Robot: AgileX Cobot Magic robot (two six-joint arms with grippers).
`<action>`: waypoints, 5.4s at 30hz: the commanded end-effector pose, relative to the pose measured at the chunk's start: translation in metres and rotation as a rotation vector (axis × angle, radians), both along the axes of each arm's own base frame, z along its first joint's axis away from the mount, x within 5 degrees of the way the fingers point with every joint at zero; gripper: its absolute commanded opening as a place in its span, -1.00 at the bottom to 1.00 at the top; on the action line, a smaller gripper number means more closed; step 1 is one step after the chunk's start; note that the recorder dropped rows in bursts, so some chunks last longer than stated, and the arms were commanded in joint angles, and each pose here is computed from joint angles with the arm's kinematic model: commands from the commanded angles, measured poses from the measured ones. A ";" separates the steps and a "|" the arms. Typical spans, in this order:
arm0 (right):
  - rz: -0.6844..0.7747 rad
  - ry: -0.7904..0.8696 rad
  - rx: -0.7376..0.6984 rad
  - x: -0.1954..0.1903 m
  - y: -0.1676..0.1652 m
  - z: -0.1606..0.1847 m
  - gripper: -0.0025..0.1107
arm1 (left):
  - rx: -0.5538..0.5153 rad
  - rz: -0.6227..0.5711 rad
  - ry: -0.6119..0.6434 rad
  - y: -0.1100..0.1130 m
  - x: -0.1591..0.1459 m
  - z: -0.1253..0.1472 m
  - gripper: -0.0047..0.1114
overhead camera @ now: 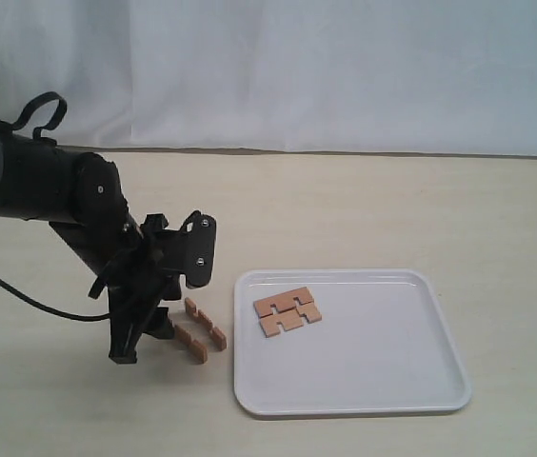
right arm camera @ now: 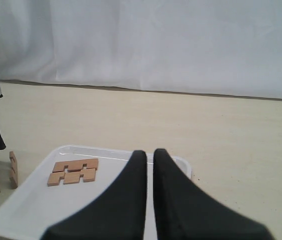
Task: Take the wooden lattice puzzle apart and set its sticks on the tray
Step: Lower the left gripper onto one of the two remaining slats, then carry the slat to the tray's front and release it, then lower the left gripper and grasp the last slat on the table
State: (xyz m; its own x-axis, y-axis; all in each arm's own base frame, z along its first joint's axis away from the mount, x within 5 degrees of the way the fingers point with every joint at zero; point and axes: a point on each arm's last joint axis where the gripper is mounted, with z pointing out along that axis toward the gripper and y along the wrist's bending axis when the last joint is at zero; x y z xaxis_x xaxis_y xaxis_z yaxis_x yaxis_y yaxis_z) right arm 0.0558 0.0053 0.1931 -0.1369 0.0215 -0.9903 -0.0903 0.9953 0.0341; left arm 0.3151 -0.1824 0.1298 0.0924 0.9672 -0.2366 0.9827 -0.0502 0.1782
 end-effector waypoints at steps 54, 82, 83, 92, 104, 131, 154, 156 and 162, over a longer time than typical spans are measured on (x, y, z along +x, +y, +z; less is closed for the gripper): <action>0.000 -0.012 -0.004 0.000 0.000 0.001 -0.88 | -0.300 0.404 0.272 -0.130 -0.036 0.003 -0.92; 0.000 -0.010 -0.005 0.000 0.000 0.001 -0.88 | -0.244 0.393 0.061 -0.061 -0.024 0.109 0.10; 0.000 -0.010 -0.005 0.000 0.000 0.001 -0.88 | -0.249 0.449 0.061 -0.050 -0.018 0.114 0.10; 0.000 -0.010 -0.005 0.000 0.000 0.001 -0.88 | -0.271 1.005 0.209 0.019 0.017 0.093 0.10; 0.000 -0.010 -0.005 0.000 0.000 0.001 -0.88 | -0.260 1.198 0.234 -0.013 0.013 0.034 0.10; 0.000 -0.010 -0.005 0.000 0.000 0.001 -0.88 | -0.221 1.465 0.144 -0.052 0.016 -0.016 0.10; 0.000 -0.010 -0.005 0.000 0.000 0.001 -0.88 | -0.201 1.511 0.165 -0.043 0.019 -0.031 -0.36; 0.000 -0.010 -0.005 0.000 0.000 0.001 -0.88 | -0.200 1.511 0.165 -0.043 0.019 -0.032 -0.50; 0.000 -0.010 -0.005 0.000 0.000 0.001 -0.88 | -0.196 1.451 0.152 -0.043 0.019 -0.027 -0.92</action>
State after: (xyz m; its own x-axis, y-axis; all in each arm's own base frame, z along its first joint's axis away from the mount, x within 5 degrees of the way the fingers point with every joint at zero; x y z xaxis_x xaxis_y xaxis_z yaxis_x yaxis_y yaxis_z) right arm 0.0558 0.0053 0.1931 -0.1369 0.0215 -0.9903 -0.0903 0.9953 0.0341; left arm 0.3350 -0.2271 0.1031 -0.9498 0.1162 -0.2905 0.1351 0.9898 -0.0457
